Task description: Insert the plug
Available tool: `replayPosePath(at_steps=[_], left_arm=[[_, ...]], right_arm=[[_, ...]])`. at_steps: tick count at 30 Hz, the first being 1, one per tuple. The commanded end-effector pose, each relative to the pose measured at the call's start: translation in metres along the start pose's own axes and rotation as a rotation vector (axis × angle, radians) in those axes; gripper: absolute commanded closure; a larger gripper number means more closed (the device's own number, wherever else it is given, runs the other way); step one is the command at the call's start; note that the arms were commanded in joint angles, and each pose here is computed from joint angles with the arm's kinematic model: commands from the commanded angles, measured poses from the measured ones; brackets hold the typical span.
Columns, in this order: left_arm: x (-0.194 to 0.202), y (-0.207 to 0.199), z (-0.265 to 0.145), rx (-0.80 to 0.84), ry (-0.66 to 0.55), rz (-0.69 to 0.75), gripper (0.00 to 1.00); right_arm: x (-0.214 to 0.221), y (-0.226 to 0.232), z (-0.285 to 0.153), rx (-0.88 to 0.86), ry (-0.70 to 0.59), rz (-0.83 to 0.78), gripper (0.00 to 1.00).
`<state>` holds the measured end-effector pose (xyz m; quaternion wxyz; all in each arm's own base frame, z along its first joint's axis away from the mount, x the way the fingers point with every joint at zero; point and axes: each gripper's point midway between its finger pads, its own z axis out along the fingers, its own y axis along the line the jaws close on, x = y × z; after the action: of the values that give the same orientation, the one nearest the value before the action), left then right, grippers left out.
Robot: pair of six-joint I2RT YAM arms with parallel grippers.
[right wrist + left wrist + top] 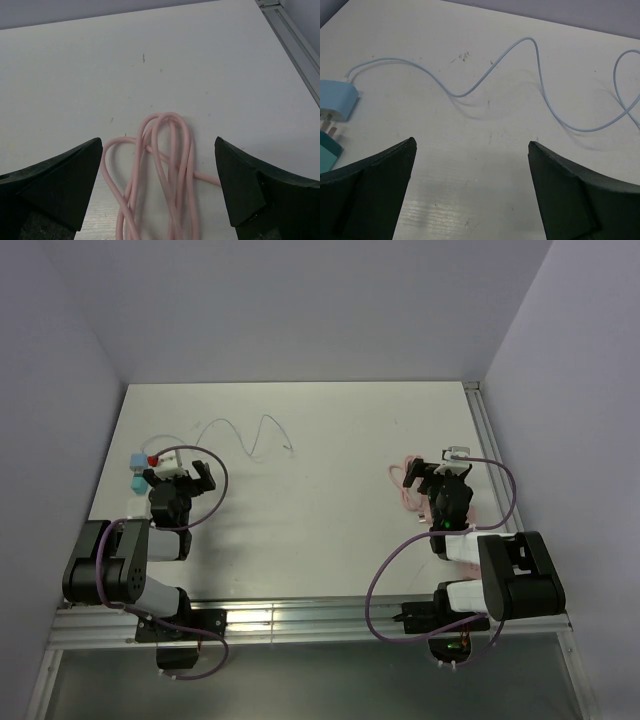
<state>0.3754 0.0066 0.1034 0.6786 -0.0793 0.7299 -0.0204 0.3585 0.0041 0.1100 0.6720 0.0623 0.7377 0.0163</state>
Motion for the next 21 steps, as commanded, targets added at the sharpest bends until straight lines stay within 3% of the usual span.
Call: replayPosePath(at_steps=[1,21], left_arm=[[-0.023,-0.005,0.007,0.023,-0.07,0.01,0.01],[-0.033,-0.01,0.006,0.052,-0.095,0.026,0.01]], right_arm=[[-0.029,0.002,0.005,0.002,-0.097,-0.008,0.0],[-0.032,-0.001,0.003,0.017,-0.112,-0.006,0.0]])
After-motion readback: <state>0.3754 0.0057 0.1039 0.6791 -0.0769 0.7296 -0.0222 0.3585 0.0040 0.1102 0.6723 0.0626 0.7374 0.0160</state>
